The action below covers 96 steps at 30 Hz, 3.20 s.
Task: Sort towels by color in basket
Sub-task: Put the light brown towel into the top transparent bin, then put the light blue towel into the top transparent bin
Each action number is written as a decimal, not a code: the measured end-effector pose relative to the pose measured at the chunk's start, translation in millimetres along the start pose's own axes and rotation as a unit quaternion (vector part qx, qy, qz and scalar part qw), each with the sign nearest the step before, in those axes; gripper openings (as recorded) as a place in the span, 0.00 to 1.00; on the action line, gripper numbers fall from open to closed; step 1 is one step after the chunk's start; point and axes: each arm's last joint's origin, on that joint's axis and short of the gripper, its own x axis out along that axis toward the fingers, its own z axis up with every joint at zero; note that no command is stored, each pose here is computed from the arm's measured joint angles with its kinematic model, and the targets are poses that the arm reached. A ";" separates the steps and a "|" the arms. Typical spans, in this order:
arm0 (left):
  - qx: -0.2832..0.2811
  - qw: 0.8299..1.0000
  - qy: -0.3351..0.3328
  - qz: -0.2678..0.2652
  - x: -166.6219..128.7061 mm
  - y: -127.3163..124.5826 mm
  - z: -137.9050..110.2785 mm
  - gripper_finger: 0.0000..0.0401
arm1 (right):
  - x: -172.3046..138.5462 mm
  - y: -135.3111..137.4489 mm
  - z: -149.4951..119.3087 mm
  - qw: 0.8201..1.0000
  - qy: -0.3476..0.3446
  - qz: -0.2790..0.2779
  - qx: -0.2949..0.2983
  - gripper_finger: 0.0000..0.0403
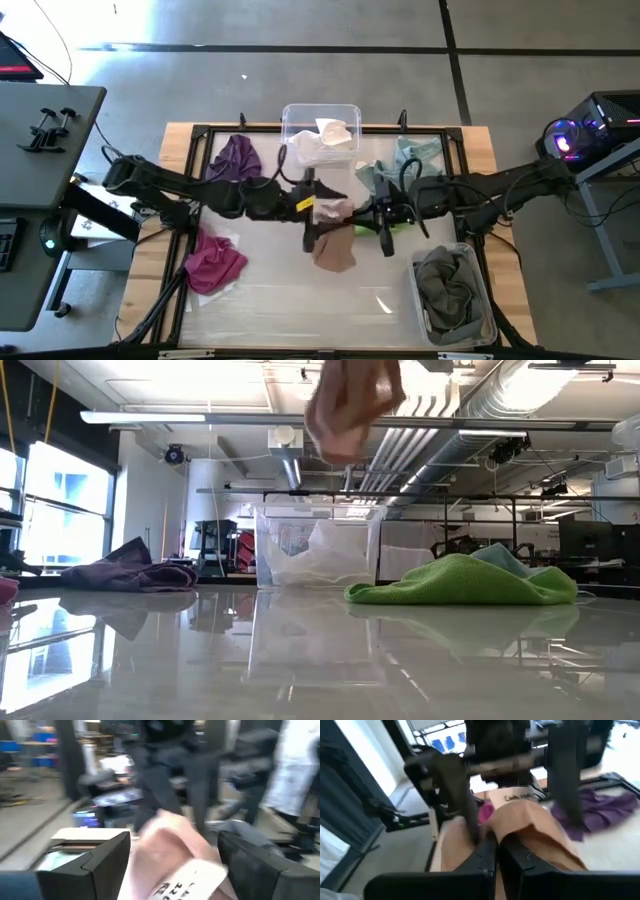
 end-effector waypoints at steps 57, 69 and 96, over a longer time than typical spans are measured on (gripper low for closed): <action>-0.023 0.983 0.106 0.151 -36.6 298.2 -66.6 0.37 | -10.4 -203.9 31.7 0.901 -0.117 -0.396 0.135 0.28; -0.116 0.977 0.094 0.154 -39.9 300.0 -65.6 0.46 | -2.6 -280.6 16.4 0.939 -0.053 -0.335 0.061 0.28; -0.183 0.955 0.104 0.209 -95.6 274.7 -19.1 0.74 | 14.8 -275.9 6.4 0.949 -0.043 -0.279 0.142 0.28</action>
